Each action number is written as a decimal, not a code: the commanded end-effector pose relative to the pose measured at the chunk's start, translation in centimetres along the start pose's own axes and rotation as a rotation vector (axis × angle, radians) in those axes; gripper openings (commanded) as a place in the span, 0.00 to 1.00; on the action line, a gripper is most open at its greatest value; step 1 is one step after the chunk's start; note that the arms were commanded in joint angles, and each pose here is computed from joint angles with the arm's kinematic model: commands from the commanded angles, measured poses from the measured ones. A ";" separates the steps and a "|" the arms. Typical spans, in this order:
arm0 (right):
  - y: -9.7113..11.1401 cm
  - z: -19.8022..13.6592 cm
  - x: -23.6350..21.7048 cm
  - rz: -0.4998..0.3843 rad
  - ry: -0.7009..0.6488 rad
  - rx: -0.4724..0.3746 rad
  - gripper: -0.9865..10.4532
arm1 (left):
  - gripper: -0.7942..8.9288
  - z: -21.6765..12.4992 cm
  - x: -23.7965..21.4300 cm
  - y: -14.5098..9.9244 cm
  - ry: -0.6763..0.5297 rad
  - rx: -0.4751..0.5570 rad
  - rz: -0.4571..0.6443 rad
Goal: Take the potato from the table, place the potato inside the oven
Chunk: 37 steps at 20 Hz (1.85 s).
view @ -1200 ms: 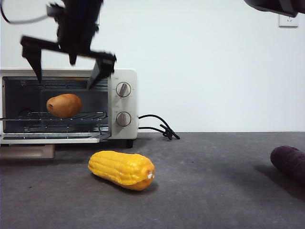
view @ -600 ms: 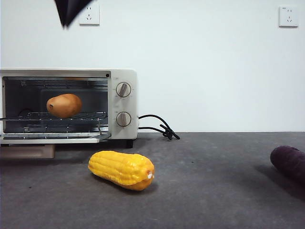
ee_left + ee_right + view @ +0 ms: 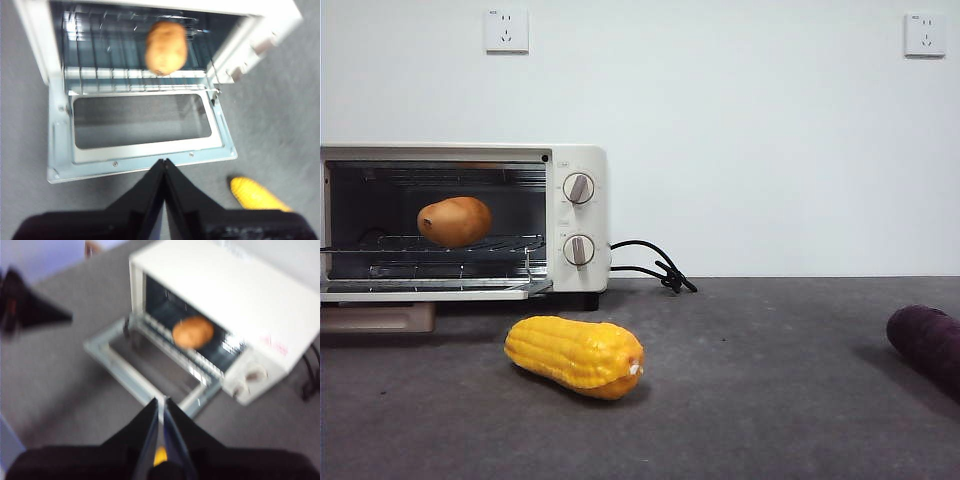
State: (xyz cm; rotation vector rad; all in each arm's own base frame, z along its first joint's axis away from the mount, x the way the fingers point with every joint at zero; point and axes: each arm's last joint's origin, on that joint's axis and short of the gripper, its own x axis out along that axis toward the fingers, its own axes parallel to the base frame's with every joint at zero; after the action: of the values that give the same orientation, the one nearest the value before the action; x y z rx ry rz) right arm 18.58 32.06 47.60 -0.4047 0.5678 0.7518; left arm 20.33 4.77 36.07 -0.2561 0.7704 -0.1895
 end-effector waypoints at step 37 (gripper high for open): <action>-10.9 -17.0 -12.7 -0.462 0.273 0.235 0.11 | 0.07 -5.1 16.5 18.2 0.423 -0.626 -0.110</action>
State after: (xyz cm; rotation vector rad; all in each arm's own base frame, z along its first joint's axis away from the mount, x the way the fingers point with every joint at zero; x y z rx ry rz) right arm 13.39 9.22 44.06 -0.3970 0.7465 0.1943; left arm 29.58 17.09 16.55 -0.8542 1.2293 -0.0831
